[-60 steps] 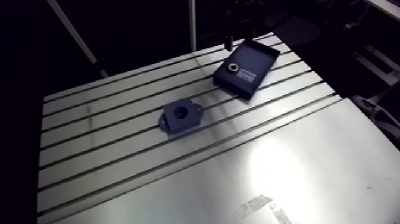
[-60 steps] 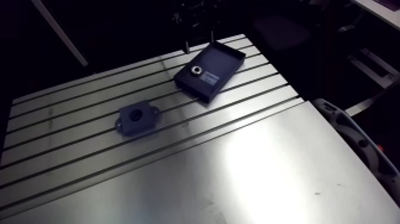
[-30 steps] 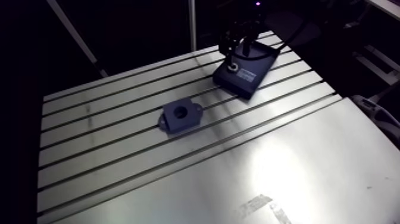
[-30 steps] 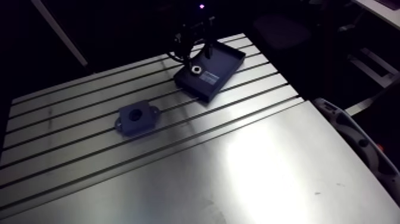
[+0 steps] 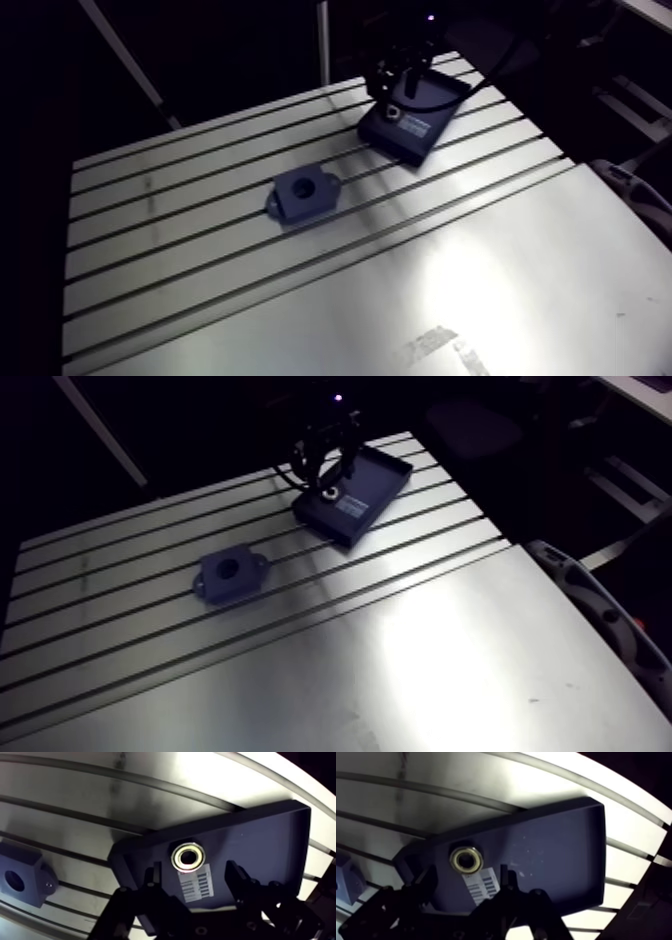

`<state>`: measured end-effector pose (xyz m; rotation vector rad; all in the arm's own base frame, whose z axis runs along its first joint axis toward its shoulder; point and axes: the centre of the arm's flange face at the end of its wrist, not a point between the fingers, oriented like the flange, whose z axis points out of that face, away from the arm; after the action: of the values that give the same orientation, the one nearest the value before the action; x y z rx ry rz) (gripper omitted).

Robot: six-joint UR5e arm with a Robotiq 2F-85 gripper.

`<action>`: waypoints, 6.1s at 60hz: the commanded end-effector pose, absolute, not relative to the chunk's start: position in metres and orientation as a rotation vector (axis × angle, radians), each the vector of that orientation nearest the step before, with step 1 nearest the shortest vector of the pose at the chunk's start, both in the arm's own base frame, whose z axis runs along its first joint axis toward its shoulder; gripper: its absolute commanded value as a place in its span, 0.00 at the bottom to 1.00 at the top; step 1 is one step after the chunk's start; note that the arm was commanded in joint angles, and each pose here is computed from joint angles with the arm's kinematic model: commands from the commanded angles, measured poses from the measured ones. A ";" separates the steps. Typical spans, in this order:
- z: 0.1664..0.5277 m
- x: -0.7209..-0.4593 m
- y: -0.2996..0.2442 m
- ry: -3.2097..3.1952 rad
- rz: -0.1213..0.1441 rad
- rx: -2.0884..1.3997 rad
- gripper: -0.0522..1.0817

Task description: Pick up the bearing and press it into the housing until flush.

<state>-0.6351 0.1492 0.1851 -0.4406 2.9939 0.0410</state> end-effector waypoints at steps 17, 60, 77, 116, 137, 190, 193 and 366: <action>0.179 -0.640 0.149 3.029 0.041 -0.451 0.29; 0.164 -0.634 0.146 3.005 0.017 -0.451 0.32; 0.167 -0.633 0.146 3.007 0.022 -0.451 0.39; 0.167 -0.636 0.144 3.008 0.030 -0.461 0.48; 0.167 -0.636 0.145 3.007 0.031 -0.458 0.50; 0.169 -0.636 0.149 3.011 0.035 -0.452 0.54; 0.174 -0.636 0.149 3.018 0.039 -0.452 0.55; 0.233 -0.544 -0.052 3.103 0.022 -0.128 0.69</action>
<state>-0.5445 -0.0517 0.2414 -0.1266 3.1028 0.0241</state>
